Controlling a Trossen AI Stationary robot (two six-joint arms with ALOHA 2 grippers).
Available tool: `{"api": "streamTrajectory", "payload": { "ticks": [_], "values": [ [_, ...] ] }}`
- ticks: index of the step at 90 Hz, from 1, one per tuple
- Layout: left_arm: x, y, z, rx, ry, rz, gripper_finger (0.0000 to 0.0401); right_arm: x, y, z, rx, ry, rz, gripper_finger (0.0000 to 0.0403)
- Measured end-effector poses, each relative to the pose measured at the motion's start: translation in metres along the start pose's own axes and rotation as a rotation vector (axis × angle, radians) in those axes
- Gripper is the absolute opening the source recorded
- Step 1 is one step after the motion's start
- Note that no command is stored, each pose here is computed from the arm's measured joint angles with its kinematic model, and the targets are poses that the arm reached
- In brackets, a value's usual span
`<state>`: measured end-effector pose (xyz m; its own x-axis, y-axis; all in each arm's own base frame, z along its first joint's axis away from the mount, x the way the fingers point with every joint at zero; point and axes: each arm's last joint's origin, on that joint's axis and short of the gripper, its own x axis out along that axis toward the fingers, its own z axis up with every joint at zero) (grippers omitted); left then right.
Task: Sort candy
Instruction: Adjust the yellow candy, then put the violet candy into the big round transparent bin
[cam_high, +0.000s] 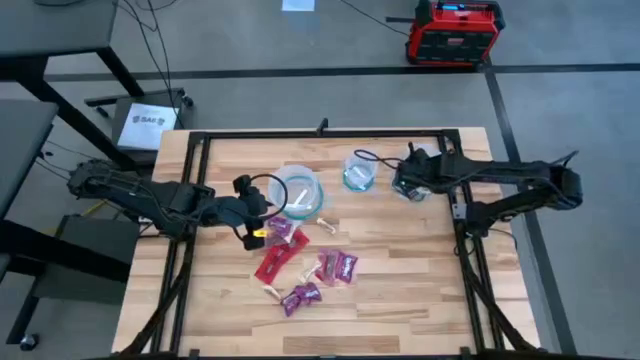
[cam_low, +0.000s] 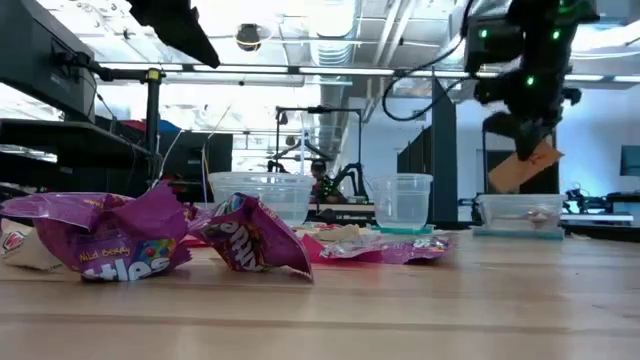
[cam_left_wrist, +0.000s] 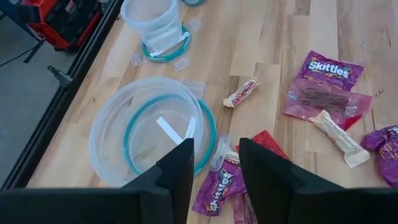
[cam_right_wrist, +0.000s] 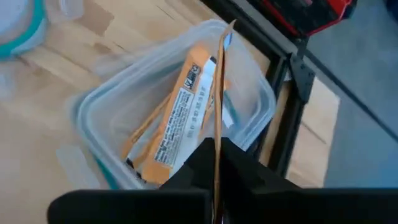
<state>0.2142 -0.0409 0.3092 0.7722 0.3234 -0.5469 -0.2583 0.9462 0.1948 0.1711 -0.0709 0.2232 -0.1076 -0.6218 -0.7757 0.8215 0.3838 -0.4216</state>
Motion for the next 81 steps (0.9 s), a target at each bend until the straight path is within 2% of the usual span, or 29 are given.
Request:
{"api": "streamTrajectory", "payload": {
  "ticks": [11, 34, 41, 48, 58, 68, 81],
  "values": [
    [0.000, 0.000, 0.000, 0.000, 0.000, 0.000, 0.0114, 0.006, 0.002, 0.001, 0.007, 0.012, 0.046, 0.0038],
    [0.000, 0.000, 0.000, -0.003, 0.001, 0.000, 0.0114, 0.004, -0.001, -0.001, -0.001, 0.021, 0.045, 0.0144],
    [0.000, 0.000, -0.001, -0.007, 0.005, 0.001, 0.0114, 0.002, 0.001, -0.001, 0.006, 0.026, 0.087, 0.0172],
    [0.000, 0.000, -0.002, -0.022, 0.018, 0.003, 0.0114, -0.001, 0.011, 0.001, 0.010, 0.020, 0.208, 0.0193],
    [0.002, 0.000, -0.009, -0.053, 0.058, 0.012, 0.0114, -0.013, 0.034, 0.004, -0.043, -0.061, 0.449, 0.0211],
    [0.006, -0.001, -0.018, -0.096, 0.093, 0.020, 0.0114, -0.030, 0.061, 0.002, -0.097, -0.230, 0.687, 0.0215],
    [0.012, -0.003, -0.031, -0.129, 0.133, 0.022, 0.0114, -0.048, 0.096, -0.007, -0.169, -0.483, 0.892, 0.0216]
  ]
}}
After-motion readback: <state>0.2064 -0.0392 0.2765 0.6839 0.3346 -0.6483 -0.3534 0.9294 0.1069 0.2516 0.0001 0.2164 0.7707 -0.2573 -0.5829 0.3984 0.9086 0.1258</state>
